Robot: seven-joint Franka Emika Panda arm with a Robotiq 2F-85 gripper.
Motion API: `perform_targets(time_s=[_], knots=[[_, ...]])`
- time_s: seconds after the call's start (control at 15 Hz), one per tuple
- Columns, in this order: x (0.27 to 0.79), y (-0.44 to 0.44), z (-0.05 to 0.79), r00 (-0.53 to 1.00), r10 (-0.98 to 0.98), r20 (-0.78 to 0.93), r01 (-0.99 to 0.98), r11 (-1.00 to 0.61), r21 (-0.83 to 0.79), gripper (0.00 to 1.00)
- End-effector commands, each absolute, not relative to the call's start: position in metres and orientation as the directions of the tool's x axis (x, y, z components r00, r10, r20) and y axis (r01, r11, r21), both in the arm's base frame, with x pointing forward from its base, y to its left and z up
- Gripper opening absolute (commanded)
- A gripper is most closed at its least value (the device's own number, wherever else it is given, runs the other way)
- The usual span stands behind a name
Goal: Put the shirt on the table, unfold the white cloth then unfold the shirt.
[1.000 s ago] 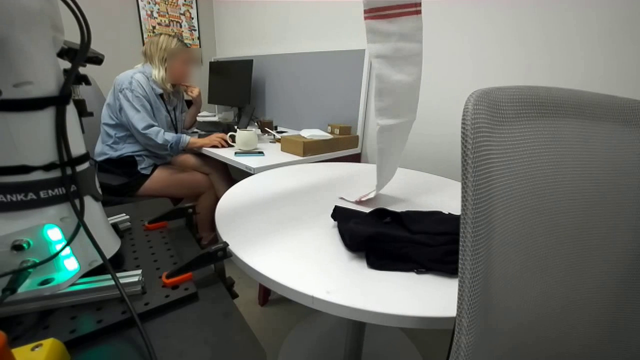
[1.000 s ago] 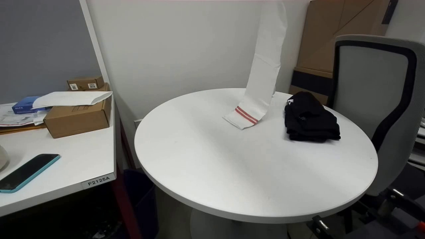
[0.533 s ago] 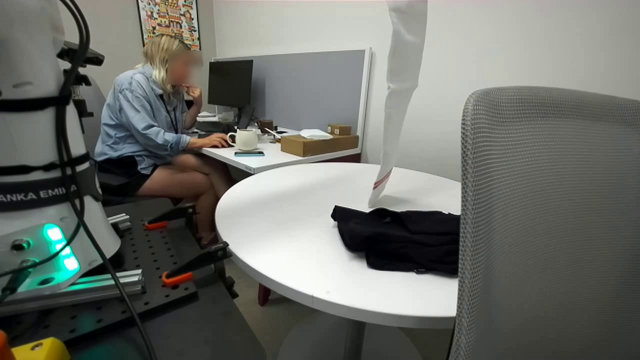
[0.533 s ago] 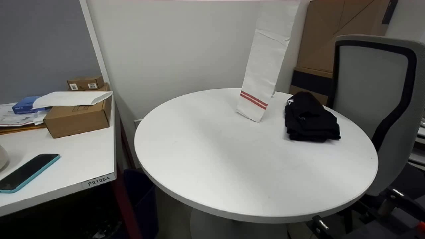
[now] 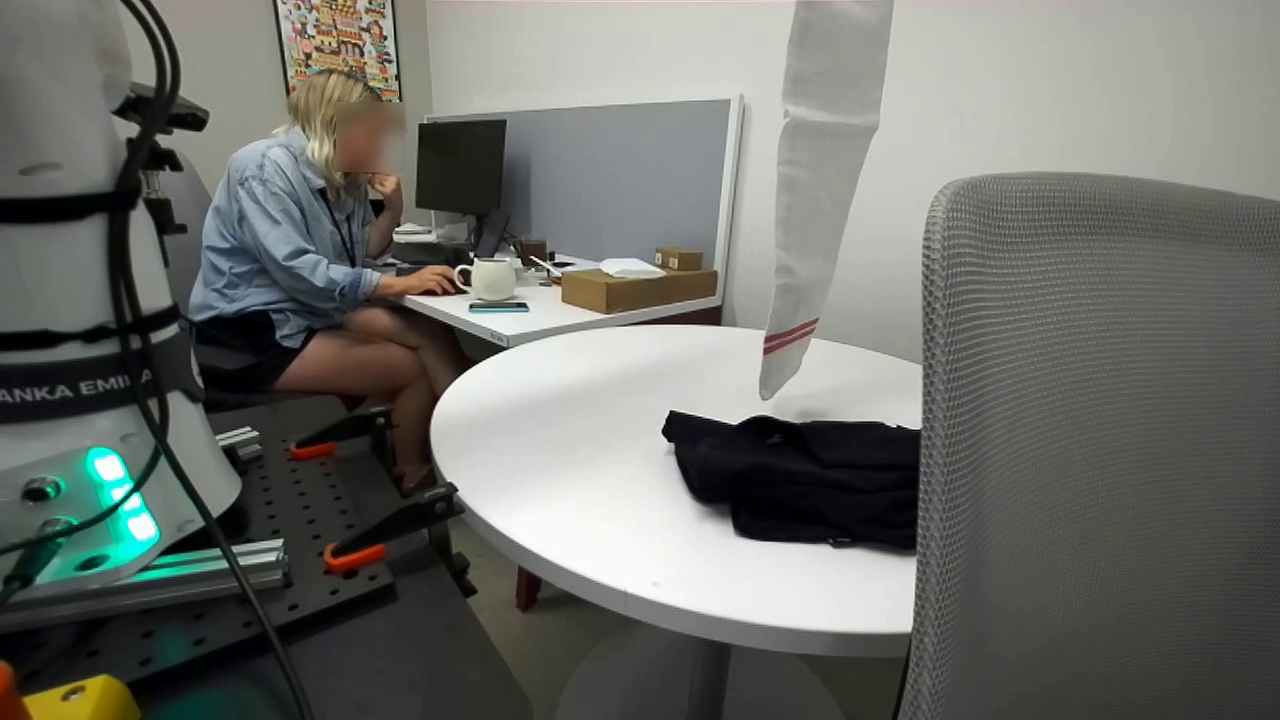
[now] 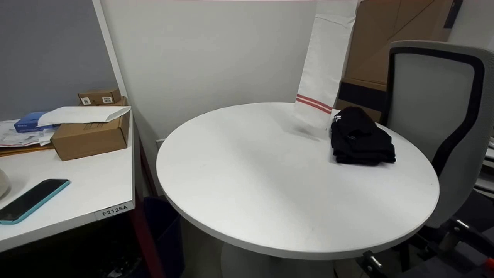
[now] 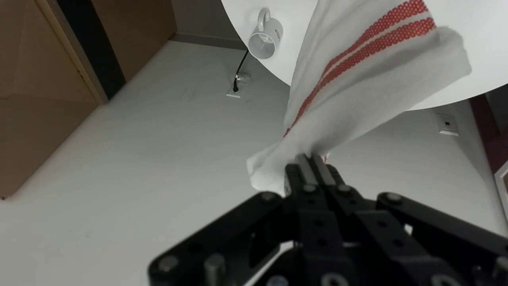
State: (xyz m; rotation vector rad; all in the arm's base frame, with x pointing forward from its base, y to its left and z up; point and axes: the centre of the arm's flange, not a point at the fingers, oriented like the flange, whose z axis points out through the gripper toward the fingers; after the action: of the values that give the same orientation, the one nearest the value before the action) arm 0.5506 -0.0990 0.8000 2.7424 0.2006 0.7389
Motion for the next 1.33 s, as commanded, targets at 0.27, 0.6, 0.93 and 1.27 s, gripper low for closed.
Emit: perform_targets(time_s=[0.27,0.6,0.93,1.27], knots=[[0.561,-0.129,0.827,0.85,0.155,0.504,-0.027,-0.942,0.336,0.0],[0.596,-0.113,0.744,0.876,0.188,0.443,0.019,-0.933,0.36,0.0],[0.622,-0.059,0.619,0.891,0.297,0.344,0.199,-0.936,0.291,0.0],[0.619,0.002,0.538,0.896,0.364,0.253,0.312,-0.924,0.223,0.0]])
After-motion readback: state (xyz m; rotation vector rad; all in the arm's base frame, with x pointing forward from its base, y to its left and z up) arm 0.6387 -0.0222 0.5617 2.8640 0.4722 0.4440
